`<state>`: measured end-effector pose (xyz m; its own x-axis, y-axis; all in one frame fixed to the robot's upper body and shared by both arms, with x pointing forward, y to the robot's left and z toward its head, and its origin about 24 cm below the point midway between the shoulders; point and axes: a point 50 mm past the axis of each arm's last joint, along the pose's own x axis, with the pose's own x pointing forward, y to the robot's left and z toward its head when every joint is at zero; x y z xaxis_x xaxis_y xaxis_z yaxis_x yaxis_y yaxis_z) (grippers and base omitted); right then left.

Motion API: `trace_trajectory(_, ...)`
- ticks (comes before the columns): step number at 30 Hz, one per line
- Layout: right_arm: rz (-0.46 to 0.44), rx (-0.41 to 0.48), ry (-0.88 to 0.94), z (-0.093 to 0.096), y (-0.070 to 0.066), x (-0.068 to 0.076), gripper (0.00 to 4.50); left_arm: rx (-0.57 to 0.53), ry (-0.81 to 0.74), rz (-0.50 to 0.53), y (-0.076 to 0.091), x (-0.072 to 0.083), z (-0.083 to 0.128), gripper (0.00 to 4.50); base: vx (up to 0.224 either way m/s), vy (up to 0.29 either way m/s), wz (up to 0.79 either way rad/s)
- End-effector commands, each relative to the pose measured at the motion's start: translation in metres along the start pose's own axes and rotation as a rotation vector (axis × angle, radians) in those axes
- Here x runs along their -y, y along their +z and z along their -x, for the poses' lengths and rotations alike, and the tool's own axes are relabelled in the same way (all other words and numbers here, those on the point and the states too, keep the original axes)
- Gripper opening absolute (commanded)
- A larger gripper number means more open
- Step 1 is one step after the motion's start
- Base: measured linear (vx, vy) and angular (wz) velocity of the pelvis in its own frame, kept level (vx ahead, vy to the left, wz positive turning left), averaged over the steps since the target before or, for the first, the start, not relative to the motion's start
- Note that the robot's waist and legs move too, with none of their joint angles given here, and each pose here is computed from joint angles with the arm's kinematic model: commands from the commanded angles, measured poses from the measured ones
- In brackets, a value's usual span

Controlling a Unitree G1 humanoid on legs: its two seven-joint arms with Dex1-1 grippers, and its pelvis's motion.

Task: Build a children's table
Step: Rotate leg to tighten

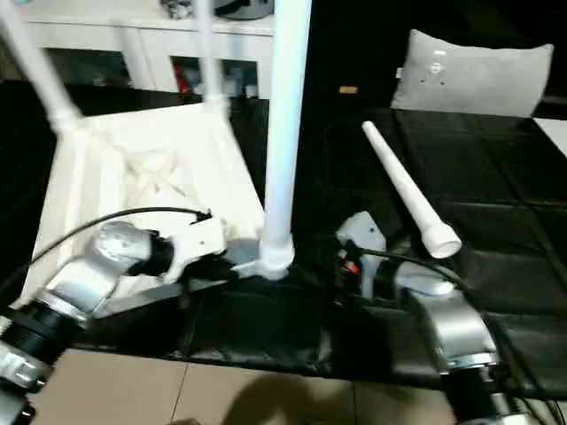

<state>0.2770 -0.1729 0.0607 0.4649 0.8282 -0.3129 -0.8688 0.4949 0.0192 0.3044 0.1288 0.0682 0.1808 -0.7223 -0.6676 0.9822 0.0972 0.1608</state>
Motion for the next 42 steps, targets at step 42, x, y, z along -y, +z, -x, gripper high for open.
trace_trajectory(42, -0.115, 0.009, 0.063, -0.051, 0.002, -0.023, 2.70, 0.113, 0.035, 0.084, 0.024, 0.004, -0.005, 0.00, 0.000, 0.000, 0.00)
